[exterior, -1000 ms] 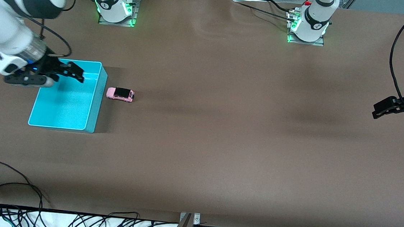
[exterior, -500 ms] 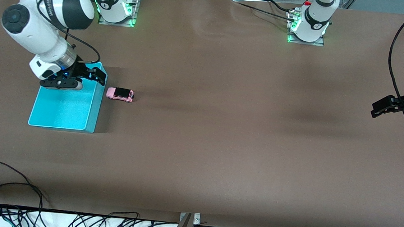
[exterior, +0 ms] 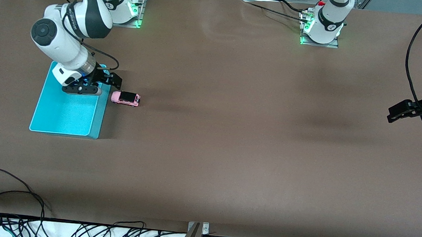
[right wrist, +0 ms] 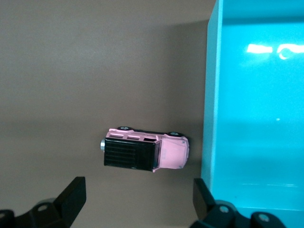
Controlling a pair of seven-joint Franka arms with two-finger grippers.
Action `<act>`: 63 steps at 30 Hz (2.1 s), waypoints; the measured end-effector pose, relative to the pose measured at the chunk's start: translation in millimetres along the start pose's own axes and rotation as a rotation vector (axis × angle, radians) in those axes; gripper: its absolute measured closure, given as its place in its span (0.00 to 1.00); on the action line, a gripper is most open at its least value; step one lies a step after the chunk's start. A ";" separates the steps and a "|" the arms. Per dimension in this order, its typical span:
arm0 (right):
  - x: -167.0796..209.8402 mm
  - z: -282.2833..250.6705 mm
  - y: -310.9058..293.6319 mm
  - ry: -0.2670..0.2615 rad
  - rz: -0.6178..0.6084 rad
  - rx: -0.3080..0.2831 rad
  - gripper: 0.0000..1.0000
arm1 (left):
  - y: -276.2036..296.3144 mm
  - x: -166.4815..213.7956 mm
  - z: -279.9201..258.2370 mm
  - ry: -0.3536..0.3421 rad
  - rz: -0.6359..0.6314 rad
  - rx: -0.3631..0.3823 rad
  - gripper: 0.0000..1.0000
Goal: Wind and store pink jeep toy
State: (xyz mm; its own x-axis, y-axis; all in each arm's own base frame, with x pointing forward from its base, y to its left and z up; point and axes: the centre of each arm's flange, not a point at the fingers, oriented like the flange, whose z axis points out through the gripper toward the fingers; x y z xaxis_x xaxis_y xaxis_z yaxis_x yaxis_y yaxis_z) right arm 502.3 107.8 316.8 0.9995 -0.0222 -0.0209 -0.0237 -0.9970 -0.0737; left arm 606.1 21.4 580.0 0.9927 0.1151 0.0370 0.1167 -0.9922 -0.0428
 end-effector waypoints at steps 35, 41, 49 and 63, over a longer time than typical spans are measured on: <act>-3.4 61.6 -28.7 -0.048 0.773 0.001 0.00 | 1.8 -0.3 0.7 -0.002 0.003 0.000 0.00; -5.6 78.5 -27.1 -0.063 0.869 -0.004 0.00 | 2.8 -0.4 0.7 -0.002 0.005 -0.001 0.00; -1.6 90.6 -27.1 -0.041 1.039 0.016 0.00 | 4.2 -0.5 0.7 -0.002 0.007 -0.001 0.00; -0.5 108.5 -26.8 -0.031 1.055 0.022 0.00 | 4.4 -0.6 0.8 -0.002 0.008 -0.001 0.00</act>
State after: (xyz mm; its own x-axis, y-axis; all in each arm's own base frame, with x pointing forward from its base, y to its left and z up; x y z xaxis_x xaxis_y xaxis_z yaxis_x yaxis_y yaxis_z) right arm 500.3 142.6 210.7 0.4714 -0.8749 -0.1108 -0.8813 -0.4721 -0.0216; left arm 606.1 17.0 579.0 0.9936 0.1077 0.0347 0.1091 -0.9931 -0.0422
